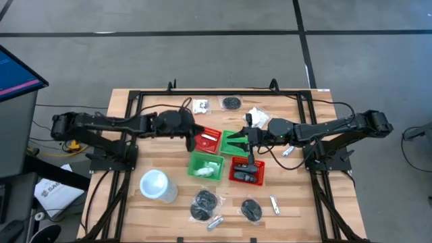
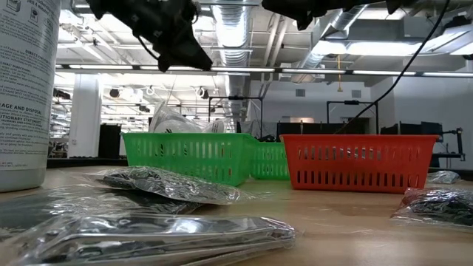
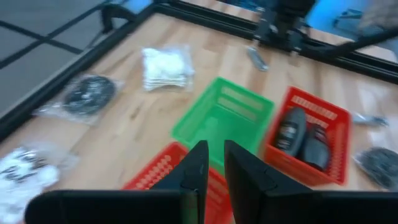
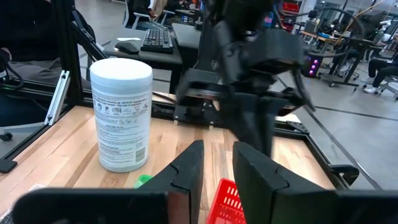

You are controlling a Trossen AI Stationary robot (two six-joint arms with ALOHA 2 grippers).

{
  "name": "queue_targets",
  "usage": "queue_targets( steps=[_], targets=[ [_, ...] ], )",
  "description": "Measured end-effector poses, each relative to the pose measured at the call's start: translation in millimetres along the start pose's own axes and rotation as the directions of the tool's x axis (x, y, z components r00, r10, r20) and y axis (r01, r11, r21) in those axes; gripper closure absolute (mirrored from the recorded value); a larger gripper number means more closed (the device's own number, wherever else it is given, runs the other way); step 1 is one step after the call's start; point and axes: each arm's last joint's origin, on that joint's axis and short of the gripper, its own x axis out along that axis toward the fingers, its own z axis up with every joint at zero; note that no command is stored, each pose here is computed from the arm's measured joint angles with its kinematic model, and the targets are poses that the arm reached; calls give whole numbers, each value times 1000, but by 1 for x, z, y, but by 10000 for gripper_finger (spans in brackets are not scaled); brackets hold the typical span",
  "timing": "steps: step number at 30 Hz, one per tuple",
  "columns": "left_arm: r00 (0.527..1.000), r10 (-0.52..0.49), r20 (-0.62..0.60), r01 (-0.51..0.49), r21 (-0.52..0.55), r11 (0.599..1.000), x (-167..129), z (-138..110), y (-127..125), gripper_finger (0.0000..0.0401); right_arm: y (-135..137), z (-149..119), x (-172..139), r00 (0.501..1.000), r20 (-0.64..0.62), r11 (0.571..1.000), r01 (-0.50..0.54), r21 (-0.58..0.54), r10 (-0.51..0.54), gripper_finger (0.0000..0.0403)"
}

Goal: Pick & Place Travel size toiletries
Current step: Put the white cotton pack into the bottom left green bin

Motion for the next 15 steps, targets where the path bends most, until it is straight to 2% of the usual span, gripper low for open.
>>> queue_targets(
  steps=[15],
  targets=[
    [972, 234, 17, -229, -156, 961, 3, 11, 70, 357, 0, 0, 0, 1000, 0, 1000, 0, 0, 0, 326]
  ],
)
